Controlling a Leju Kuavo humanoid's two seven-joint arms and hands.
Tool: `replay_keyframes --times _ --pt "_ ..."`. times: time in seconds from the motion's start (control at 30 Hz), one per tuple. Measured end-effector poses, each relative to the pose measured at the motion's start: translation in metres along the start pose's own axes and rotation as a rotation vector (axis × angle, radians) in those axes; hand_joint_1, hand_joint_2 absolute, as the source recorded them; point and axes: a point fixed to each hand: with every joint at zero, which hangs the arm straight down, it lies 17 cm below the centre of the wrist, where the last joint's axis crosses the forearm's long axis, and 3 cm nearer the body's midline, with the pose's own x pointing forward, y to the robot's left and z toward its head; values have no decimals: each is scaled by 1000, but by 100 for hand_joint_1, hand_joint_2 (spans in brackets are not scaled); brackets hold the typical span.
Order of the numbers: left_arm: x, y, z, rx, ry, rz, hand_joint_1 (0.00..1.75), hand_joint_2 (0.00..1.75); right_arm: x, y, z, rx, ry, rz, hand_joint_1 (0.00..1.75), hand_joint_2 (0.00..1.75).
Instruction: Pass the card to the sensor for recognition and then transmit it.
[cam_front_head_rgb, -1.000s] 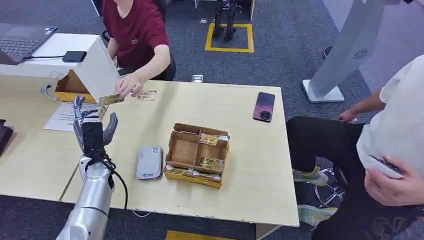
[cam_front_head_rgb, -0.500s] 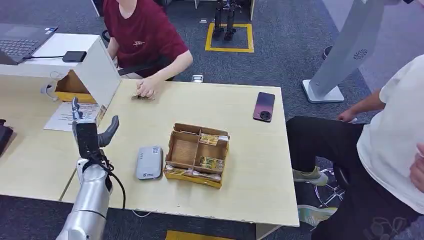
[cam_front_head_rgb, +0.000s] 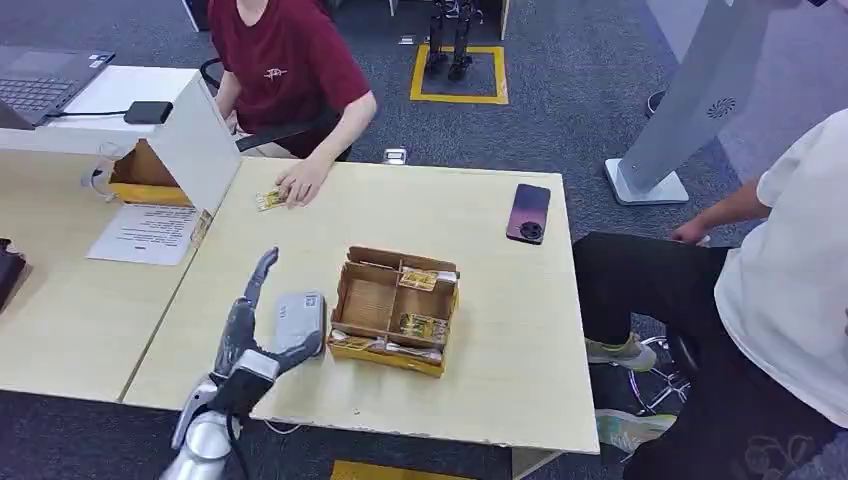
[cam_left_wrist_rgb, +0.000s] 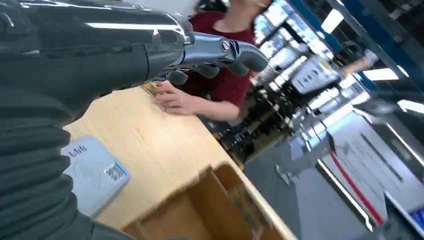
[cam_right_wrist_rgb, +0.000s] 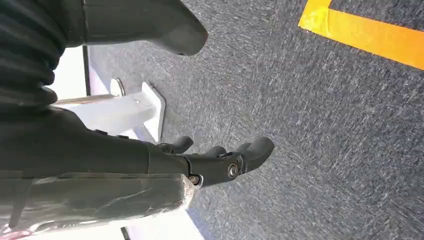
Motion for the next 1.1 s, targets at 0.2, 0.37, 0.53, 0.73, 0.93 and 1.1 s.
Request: replay_keyframes --times 0.2,0.37,0.53,0.73,0.93,1.1 --pt "47 -37 9 -75 -97 -62 0 175 0 -2 0 -9 -2 -12 0 175" --pt "62 -54 14 -107 -146 -203 0 175 -1 -1 0 -7 4 -14 0 175" --pt "62 -77 19 -138 -167 -404 0 175 -1 -1 0 -6 5 -11 0 175" --pt "44 -101 26 -192 -157 -524 0 175 -1 -1 0 -4 4 -9 0 175" --pt "34 -112 31 -224 -149 -557 0 175 -1 -1 0 -2 3 -9 0 175" --pt "24 -113 32 -225 -131 -573 0 175 -1 0 0 0 3 -8 0 175"
